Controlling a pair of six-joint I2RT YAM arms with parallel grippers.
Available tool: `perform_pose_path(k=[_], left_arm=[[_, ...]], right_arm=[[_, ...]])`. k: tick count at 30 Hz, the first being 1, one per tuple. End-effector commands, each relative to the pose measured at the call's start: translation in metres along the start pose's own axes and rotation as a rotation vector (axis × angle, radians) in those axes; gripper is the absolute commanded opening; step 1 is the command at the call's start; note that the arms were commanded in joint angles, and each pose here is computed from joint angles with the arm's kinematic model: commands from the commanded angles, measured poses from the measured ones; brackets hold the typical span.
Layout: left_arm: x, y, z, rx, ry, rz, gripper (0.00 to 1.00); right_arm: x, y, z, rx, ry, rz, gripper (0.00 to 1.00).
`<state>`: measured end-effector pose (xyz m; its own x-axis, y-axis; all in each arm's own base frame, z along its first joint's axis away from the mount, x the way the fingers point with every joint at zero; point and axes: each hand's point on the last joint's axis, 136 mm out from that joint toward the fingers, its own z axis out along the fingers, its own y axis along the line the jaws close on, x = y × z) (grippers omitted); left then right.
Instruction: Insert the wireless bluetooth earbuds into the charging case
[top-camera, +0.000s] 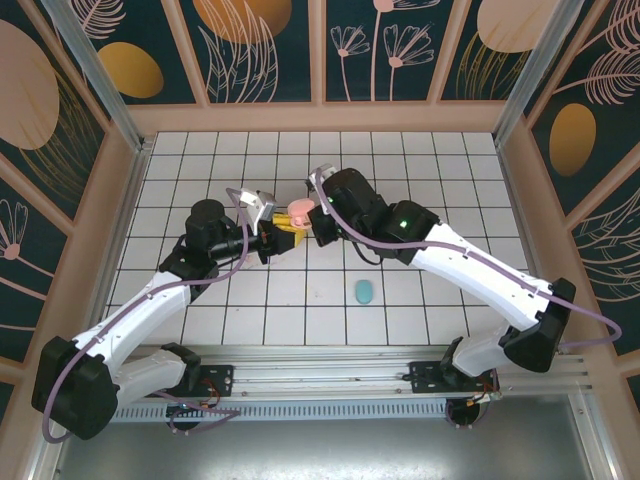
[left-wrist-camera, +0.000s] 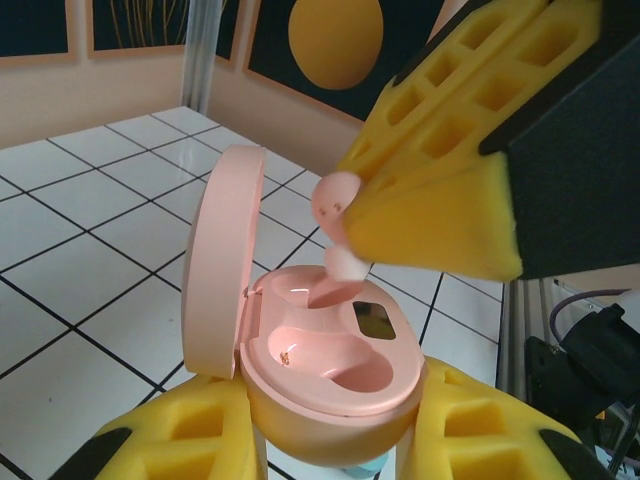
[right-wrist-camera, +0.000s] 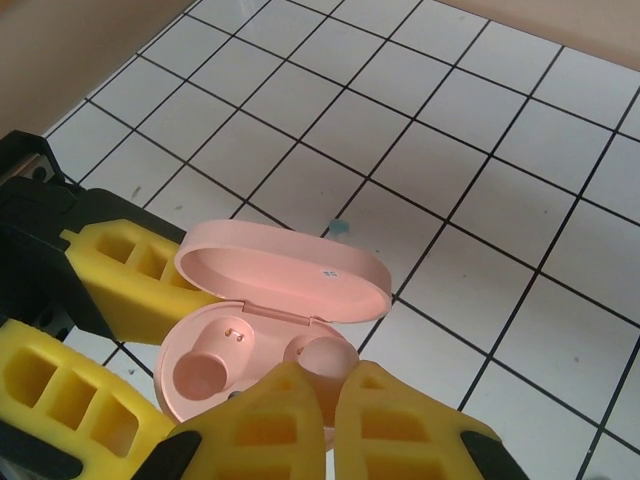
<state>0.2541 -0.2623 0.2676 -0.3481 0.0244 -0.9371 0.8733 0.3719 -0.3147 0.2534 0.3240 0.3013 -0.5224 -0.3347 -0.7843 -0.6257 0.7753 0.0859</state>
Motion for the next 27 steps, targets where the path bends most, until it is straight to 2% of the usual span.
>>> perform_pose_path(k=[1, 11, 18, 22, 27], left_arm=[[-0.01, -0.01, -0.004, 0.031, -0.033, 0.026, 0.0], [-0.011, -0.013, -0.005, 0.035, -0.036, 0.034, 0.0], [-0.013, -0.012, -0.004, 0.038, -0.038, 0.032, 0.0], [-0.014, -0.013, -0.004, 0.04, -0.041, 0.035, 0.0], [-0.015, -0.013, -0.004, 0.043, -0.047, 0.04, 0.0]], right_arm=[[0.008, 0.002, 0.003, -0.017, 0.055, -0.039, 0.05], [0.024, -0.002, 0.005, -0.06, 0.121, -0.073, 0.05], [0.037, 0.014, 0.005, -0.171, 0.188, -0.12, 0.06], [0.042, 0.018, 0.007, -0.198, 0.218, -0.132, 0.08], [0.033, 0.024, 0.004, -0.243, 0.198, -0.118, 0.15]])
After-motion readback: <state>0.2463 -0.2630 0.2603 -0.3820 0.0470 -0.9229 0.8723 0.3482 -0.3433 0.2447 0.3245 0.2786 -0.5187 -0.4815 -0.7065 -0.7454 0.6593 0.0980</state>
